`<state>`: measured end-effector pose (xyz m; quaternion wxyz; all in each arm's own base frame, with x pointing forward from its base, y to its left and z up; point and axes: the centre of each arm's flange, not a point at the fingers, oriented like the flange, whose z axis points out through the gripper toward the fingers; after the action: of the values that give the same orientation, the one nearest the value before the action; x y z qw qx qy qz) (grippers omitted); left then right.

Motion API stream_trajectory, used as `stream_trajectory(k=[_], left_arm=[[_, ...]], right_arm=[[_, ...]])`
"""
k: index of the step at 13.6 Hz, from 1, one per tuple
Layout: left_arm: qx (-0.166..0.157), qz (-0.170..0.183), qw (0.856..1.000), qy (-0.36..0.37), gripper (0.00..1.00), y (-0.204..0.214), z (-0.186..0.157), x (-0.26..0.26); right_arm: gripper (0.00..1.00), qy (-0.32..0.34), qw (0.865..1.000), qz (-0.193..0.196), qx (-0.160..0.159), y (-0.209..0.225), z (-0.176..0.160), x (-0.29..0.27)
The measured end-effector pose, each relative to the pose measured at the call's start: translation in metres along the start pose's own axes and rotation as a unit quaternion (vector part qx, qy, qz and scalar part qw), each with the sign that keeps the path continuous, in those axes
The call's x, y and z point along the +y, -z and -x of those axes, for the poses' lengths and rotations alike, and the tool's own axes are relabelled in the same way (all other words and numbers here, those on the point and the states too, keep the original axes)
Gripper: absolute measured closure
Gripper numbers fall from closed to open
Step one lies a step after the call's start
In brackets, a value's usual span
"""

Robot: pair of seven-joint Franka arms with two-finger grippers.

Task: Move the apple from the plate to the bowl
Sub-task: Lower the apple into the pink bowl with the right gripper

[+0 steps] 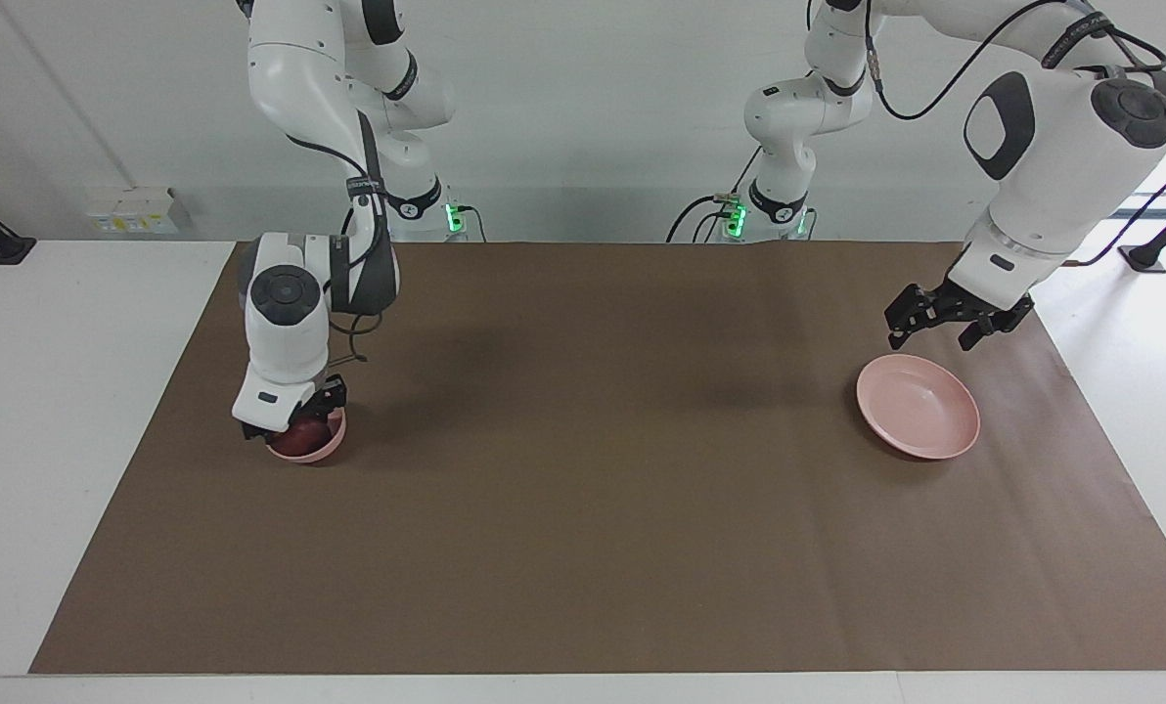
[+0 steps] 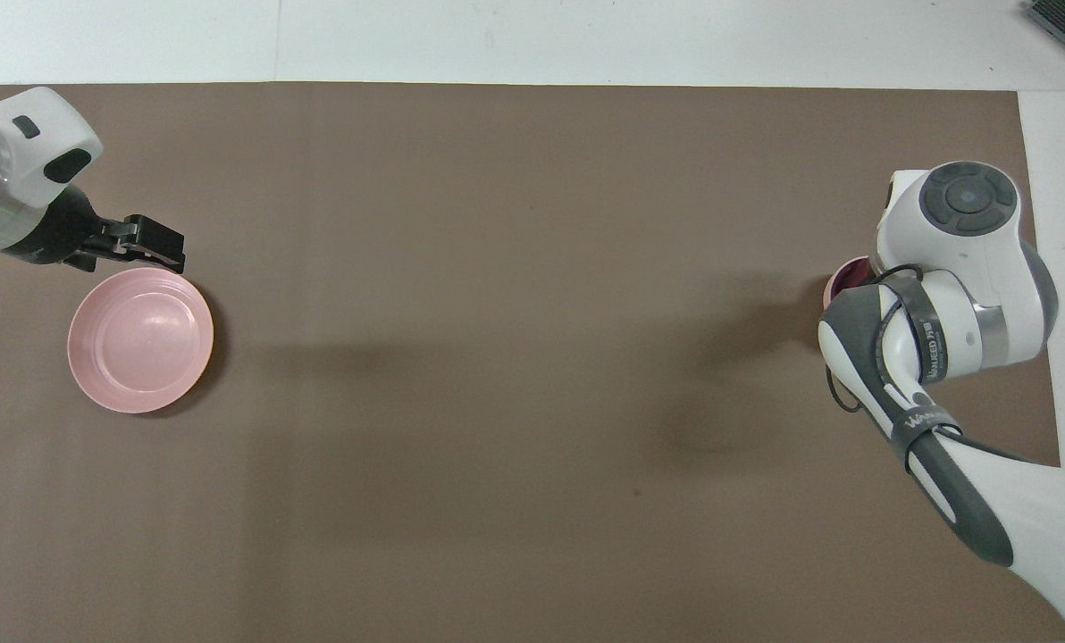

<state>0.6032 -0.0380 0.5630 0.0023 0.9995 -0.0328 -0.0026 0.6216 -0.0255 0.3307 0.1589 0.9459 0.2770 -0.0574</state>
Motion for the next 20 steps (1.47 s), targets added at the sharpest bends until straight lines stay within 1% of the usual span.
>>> stream_trajectory(k=[5, 6, 7, 8, 9, 13, 17, 18, 20], left_arm=[[0.004, -0.017, 1.000, -0.016, 0.00, 0.043, 0.027, 0.007], [0.007, -0.017, 1.000, -0.015, 0.00, 0.051, 0.033, 0.005], [0.008, -0.017, 1.000, -0.013, 0.00, 0.057, 0.037, 0.003], [0.008, -0.017, 1.000, -0.010, 0.00, 0.059, 0.039, -0.001], [0.008, -0.017, 1.000, -0.007, 0.00, 0.060, 0.039, -0.004], [0.004, -0.017, 1.000, 0.001, 0.00, 0.058, 0.040, -0.012], [0.004, -0.017, 1.000, 0.001, 0.00, 0.058, 0.040, -0.012], [0.004, -0.017, 1.000, 0.001, 0.00, 0.058, 0.040, -0.012], [0.004, -0.017, 1.000, 0.001, 0.00, 0.058, 0.040, -0.012]], right_arm=[[0.18, -0.008, 1.000, 0.000, 0.000, 0.000, 0.000, 0.000], [0.13, -0.009, 1.000, 0.000, 0.000, -0.001, 0.000, 0.000], [0.13, -0.010, 1.000, 0.000, 0.000, -0.001, 0.000, 0.000], [0.08, -0.012, 1.000, 0.000, 0.000, 0.000, 0.000, -0.001], [0.00, -0.015, 1.000, 0.000, 0.000, 0.000, -0.001, -0.001], [0.00, -0.021, 1.000, 0.000, -0.001, 0.005, -0.001, -0.001], [0.00, -0.027, 1.000, 0.000, -0.006, 0.022, 0.006, 0.004], [0.00, -0.030, 1.000, 0.000, -0.004, 0.030, 0.008, 0.006], [0.00, -0.046, 0.999, -0.012, 0.010, 0.051, 0.014, 0.009]])
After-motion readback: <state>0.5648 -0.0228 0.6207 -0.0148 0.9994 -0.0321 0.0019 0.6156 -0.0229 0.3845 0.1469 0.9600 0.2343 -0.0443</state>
